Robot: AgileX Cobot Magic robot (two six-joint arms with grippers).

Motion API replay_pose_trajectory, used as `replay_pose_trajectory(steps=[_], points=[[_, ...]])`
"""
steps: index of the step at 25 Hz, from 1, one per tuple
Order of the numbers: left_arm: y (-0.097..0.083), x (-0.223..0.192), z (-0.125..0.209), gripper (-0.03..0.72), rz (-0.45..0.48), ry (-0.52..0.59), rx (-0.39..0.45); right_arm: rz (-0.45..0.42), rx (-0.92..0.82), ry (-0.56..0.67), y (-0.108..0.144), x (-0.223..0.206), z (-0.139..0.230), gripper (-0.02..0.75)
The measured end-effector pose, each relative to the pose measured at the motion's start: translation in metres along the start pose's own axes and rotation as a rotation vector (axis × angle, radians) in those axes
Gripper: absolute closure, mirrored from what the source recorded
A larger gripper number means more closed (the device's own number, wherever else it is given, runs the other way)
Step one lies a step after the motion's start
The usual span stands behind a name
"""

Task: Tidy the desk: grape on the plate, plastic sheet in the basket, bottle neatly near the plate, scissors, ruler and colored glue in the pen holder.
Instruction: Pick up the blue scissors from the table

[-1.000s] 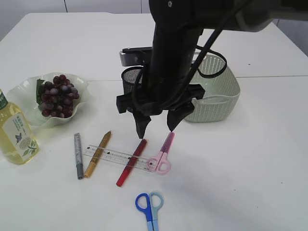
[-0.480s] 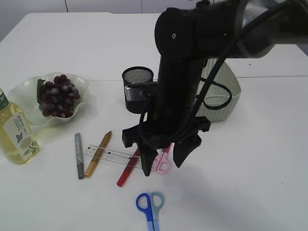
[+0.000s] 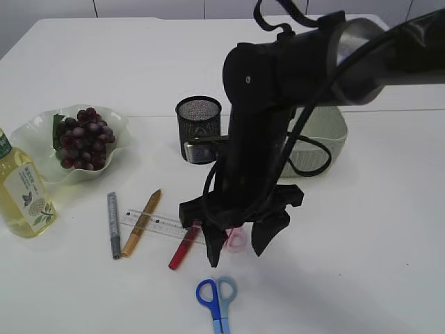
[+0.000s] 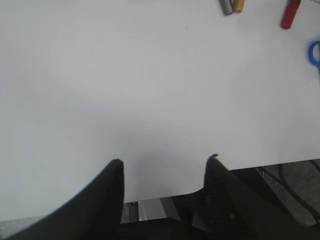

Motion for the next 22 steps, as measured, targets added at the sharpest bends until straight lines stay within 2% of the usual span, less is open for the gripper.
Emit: replay_pose_trajectory(steps=[9, 22], points=[[0.000, 0.000, 0.000, 0.305, 0.000, 0.000, 0.000, -0.034, -0.107, 0.025, 0.004, -0.024, -0.006, 0.228], [0.000, 0.000, 0.000, 0.302, 0.000, 0.000, 0.000, -0.048, -0.126, 0.011, 0.012, -0.041, -0.012, 0.195]])
Point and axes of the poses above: a point on each arm's last joint axis where the gripper is mounted, x pointing back along that axis away from the gripper, y along the wrist's bending axis when the last joint is at zero, z = x × y, the point moved 6 cm from there along -x, pointing out along that axis toward the gripper, and after that the axes turned 1 degree about -x, right-handed, at the moved point
